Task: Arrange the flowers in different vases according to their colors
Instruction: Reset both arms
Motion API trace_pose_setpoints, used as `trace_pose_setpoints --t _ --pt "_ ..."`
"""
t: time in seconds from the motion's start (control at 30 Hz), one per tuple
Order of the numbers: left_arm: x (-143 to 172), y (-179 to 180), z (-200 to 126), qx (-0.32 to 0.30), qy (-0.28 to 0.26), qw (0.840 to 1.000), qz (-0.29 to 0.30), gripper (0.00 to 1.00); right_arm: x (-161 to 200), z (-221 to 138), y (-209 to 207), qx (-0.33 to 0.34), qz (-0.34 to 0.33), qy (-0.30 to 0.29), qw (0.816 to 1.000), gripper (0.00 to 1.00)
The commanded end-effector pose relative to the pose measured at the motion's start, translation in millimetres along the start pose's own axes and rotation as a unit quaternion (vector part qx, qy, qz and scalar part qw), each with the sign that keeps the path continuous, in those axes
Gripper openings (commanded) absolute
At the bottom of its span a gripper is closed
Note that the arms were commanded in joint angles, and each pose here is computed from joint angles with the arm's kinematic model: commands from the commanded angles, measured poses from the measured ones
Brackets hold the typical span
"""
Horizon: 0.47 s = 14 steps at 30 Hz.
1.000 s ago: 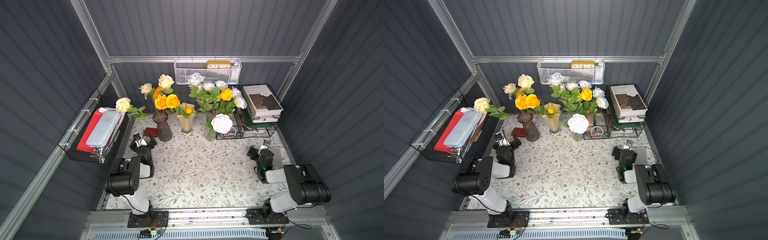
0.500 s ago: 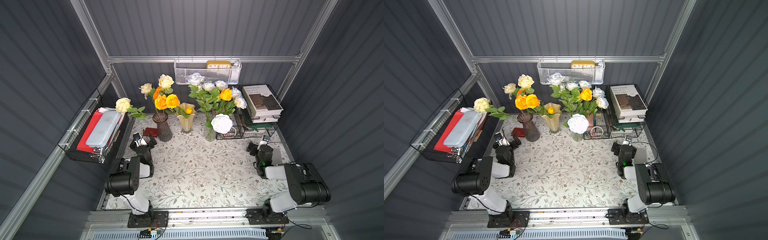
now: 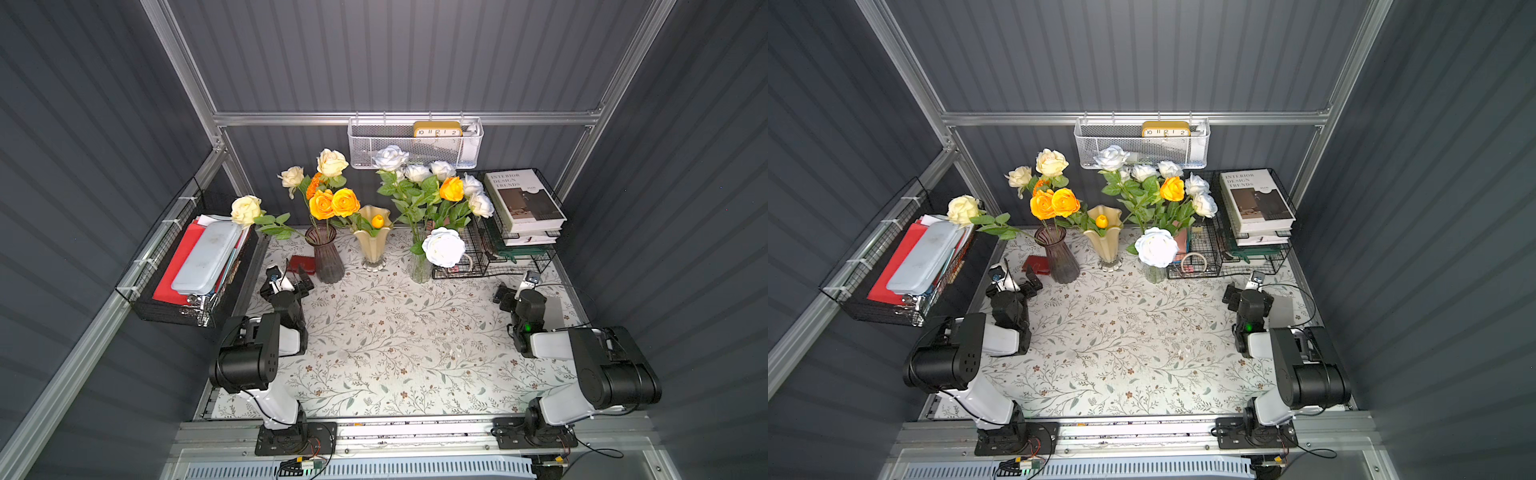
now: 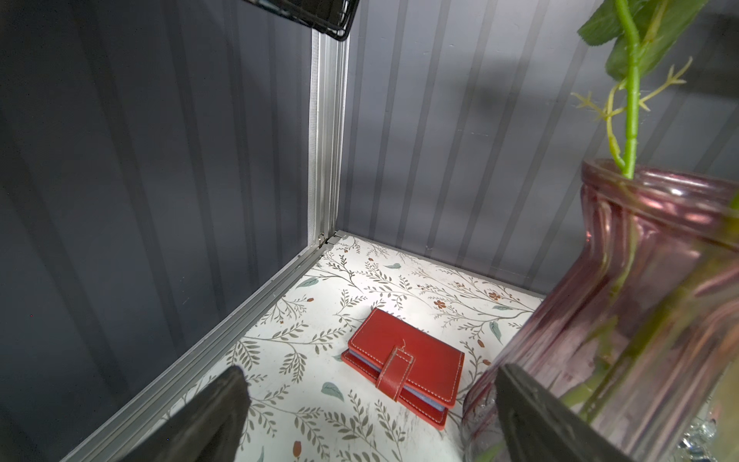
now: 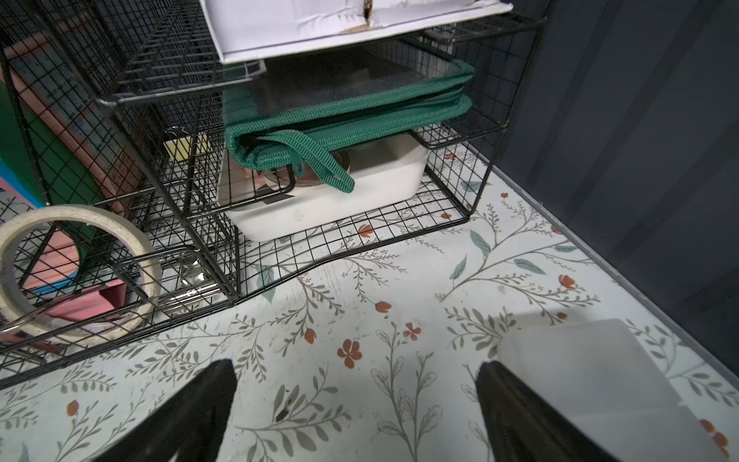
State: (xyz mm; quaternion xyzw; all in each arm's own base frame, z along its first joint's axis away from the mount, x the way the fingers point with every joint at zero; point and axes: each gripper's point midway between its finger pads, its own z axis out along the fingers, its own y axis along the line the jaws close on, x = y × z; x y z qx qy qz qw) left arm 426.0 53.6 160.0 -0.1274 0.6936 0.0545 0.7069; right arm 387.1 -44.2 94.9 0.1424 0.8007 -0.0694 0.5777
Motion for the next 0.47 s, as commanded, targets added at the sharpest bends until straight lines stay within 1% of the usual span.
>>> trace_pose_setpoints --t 0.0,0.43 --pt "-7.0 -0.2 3.9 0.001 -0.008 1.000 -0.009 0.99 -2.7 0.7 0.1 0.003 0.000 -0.006 1.000 0.99" --pt "-7.4 -0.2 3.8 0.001 -0.008 1.000 -0.009 0.99 -3.1 0.9 0.0 0.003 0.000 -0.006 1.000 0.99"
